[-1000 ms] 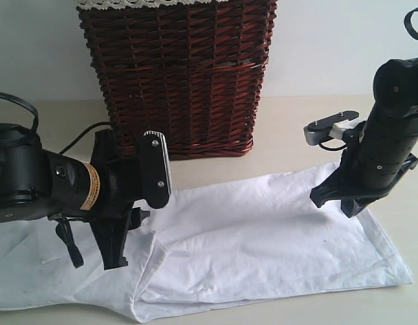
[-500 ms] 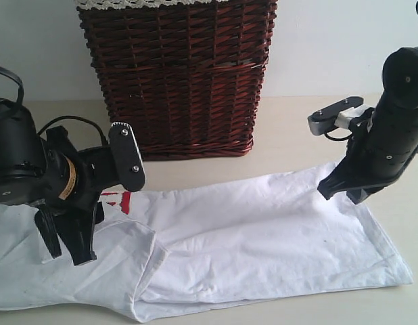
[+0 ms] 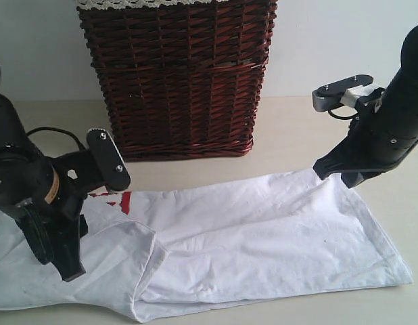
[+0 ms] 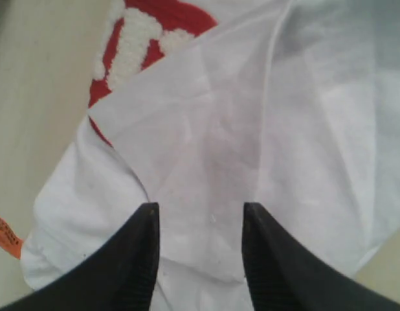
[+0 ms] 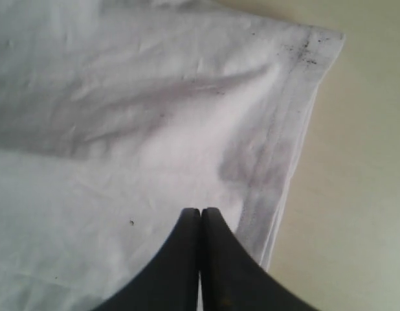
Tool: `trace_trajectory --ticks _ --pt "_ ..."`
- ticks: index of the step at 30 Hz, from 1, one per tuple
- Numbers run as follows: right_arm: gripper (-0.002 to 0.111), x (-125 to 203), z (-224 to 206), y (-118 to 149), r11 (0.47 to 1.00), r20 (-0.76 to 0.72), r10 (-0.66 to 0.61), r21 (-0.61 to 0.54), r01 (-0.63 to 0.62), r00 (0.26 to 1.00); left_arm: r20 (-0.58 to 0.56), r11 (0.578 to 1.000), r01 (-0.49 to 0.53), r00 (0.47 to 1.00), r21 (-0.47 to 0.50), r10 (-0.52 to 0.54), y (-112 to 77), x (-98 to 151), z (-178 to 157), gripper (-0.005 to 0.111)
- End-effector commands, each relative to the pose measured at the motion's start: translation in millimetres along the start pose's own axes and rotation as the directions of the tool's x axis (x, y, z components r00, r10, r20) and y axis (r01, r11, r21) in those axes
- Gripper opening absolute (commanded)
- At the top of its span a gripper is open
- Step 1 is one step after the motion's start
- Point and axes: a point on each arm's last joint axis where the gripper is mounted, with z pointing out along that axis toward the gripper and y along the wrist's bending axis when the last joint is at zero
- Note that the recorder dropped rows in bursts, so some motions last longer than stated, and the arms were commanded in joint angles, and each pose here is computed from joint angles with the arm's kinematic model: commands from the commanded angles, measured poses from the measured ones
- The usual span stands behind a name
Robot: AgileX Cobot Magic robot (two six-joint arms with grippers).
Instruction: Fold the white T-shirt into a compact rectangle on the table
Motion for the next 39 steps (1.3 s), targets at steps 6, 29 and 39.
trace_trajectory --ticks 6,29,39 --pt "0.0 -1.7 -3.6 -0.6 1.0 0.029 0.002 -0.003 -0.002 1.0 -0.034 0.994 0.055 0.998 0.1 -0.052 -18.2 17.0 6.9 0.042" --pt "0.0 -2.7 -3.7 -0.5 1.0 0.04 0.005 -0.004 -0.005 0.999 -0.033 0.996 -0.06 0.997 0.06 0.063 -18.1 6.6 33.2 0.0" --pt "0.0 -2.0 -2.9 0.9 1.0 0.03 0.02 -0.021 -0.02 0.999 -0.074 0.995 -0.022 0.997 0.1 0.03 -14.9 3.1 22.2 0.038"
